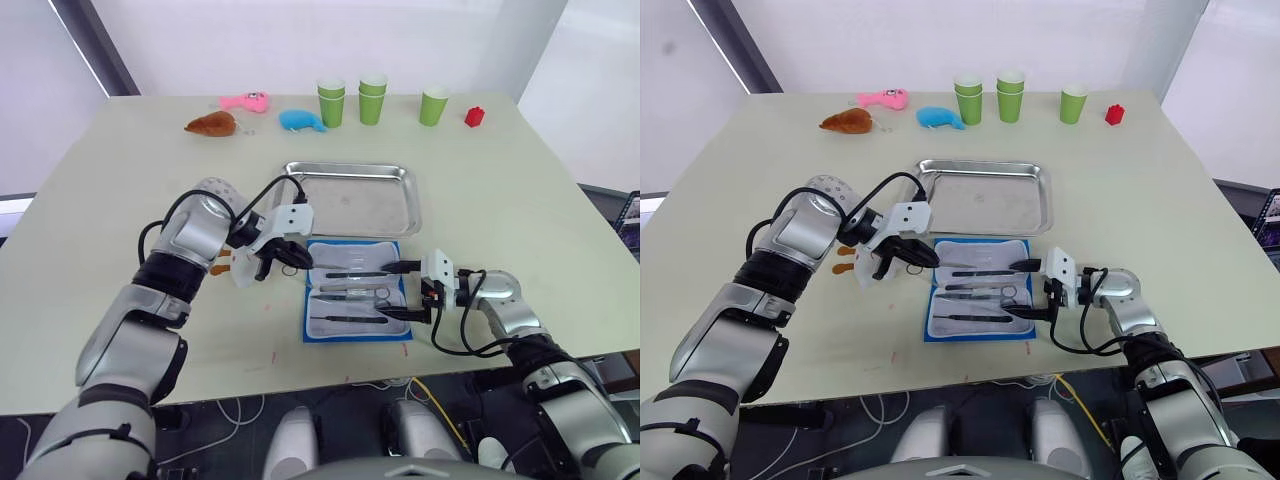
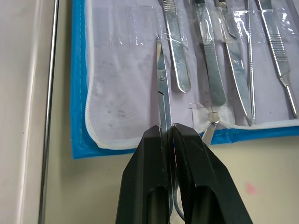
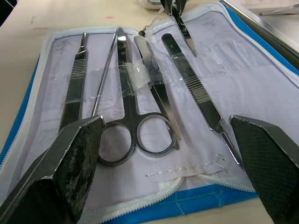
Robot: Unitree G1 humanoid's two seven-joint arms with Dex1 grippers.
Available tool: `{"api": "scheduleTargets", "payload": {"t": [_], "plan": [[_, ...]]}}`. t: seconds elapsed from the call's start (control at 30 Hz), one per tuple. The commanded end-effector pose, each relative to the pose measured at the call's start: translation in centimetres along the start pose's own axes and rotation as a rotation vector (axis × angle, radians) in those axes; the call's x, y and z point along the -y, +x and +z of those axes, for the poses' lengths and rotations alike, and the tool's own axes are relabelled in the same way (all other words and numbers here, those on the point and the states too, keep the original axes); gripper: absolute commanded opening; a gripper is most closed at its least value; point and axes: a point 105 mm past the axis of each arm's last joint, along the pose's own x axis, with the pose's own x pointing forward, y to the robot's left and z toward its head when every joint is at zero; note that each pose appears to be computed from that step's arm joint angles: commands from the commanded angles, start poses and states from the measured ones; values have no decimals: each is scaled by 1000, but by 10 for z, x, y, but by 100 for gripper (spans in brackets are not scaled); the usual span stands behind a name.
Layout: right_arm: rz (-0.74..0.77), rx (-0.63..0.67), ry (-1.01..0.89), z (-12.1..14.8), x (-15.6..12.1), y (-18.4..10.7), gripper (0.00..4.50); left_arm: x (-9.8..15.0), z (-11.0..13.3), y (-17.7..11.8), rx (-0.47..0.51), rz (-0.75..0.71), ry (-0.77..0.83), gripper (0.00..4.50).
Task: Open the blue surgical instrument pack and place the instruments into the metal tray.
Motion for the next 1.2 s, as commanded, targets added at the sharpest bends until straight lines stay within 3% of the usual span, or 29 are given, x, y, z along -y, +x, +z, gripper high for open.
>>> {"api": "scheduleTargets", "payload": {"t": [0.03, 0.43, 0.53, 0.67, 0.87, 1.03, 1.2], "plan": [[23, -230, 177, -65, -25, -8, 450, 3, 9, -15, 15, -10, 45, 3], [28, -226, 178, -65, -27, -6, 450, 5, 7, -45, -25, 19, 44, 3], [27, -226, 178, -65, -27, -6, 450, -1, 13, -54, 41, 58, 6, 3], [27, -224, 179, -65, -28, -6, 450, -24, 35, -58, 241, 199, -90, 3], [26, -221, 176, -64, -26, -5, 450, -57, 58, -46, 465, 424, -291, 3], [26, -221, 176, -64, -26, -5, 450, -68, 62, -42, 501, 522, -363, 3], [26, -220, 176, -64, -27, -6, 450, -99, 54, -15, 444, 861, -555, 3]]}}
